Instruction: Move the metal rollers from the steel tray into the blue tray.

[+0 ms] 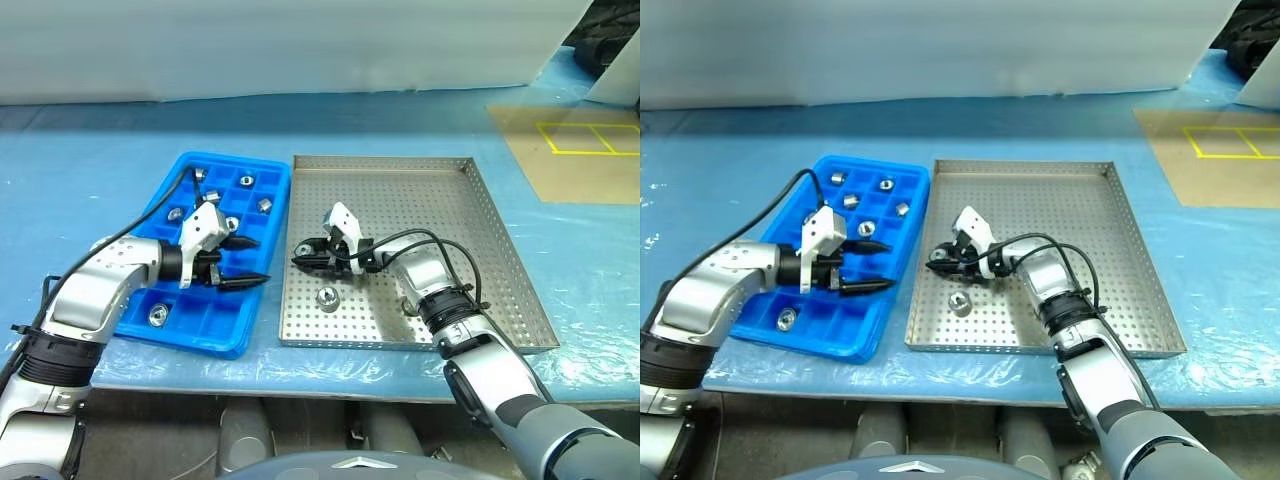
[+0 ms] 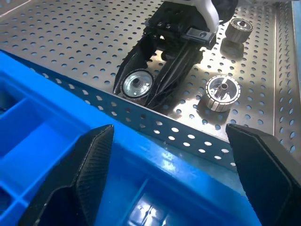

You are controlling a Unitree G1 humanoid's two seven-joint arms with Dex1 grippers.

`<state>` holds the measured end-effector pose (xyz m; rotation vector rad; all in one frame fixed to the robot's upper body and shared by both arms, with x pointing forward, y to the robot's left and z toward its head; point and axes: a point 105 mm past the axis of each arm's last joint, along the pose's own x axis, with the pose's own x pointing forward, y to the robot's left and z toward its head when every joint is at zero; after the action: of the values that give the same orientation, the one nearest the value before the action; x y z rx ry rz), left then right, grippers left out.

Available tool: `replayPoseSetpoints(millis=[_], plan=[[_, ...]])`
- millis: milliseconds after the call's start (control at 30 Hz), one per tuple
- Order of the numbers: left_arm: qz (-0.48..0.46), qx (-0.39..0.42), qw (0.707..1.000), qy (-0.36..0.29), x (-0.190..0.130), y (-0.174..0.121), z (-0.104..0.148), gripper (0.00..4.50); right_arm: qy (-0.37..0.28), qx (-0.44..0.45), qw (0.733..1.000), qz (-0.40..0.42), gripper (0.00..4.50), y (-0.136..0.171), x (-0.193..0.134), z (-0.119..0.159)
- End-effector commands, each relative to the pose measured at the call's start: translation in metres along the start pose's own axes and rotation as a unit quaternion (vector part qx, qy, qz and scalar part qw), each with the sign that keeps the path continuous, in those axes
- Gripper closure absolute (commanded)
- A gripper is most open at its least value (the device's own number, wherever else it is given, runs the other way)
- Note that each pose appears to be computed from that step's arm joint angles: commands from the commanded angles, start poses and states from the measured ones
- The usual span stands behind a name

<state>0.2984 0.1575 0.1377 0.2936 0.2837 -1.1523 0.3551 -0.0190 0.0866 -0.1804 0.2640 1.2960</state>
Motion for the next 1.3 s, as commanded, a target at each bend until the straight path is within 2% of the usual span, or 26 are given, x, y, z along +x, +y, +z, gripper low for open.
replayPoseSetpoints(millis=[33,233,333,433,567,700,1100,1267,1300], plan=[[0.008,0.013,1.000,-0.019,-0.016,0.000,0.017,0.47,-0.052,-0.054,0.997,0.031,2.87,0.007,-0.003,0.049],[0.049,0.000,0.997,-0.059,-0.050,0.012,0.038,0.47,-0.076,-0.095,0.988,0.098,2.87,0.028,0.010,0.084],[0.097,0.021,0.994,-0.034,-0.070,0.025,0.034,0.47,-0.092,-0.107,0.984,0.112,2.87,0.036,0.033,0.099],[0.129,0.022,0.991,-0.037,-0.080,0.032,0.033,0.47,-0.102,-0.112,0.982,0.111,2.87,0.040,0.053,0.106],[0.146,0.011,0.988,-0.043,-0.081,0.025,0.030,0.47,-0.099,-0.103,0.985,0.099,2.87,0.038,0.072,0.100],[0.155,-0.001,0.987,-0.044,-0.081,0.019,0.024,0.47,-0.084,-0.075,0.989,0.092,2.87,0.029,0.073,0.087],[0.150,-0.009,0.988,-0.044,-0.073,0.017,0.022,0.47,-0.050,-0.077,0.990,0.110,2.87,0.031,0.066,0.062],[0.141,-0.009,0.989,-0.043,-0.067,0.019,0.022,0.47,-0.064,-0.067,0.989,0.114,2.87,0.037,0.070,0.063],[0.139,-0.007,0.989,-0.041,-0.066,0.020,0.022,0.47,-0.066,-0.069,0.989,0.116,2.52,0.038,0.070,0.063]])
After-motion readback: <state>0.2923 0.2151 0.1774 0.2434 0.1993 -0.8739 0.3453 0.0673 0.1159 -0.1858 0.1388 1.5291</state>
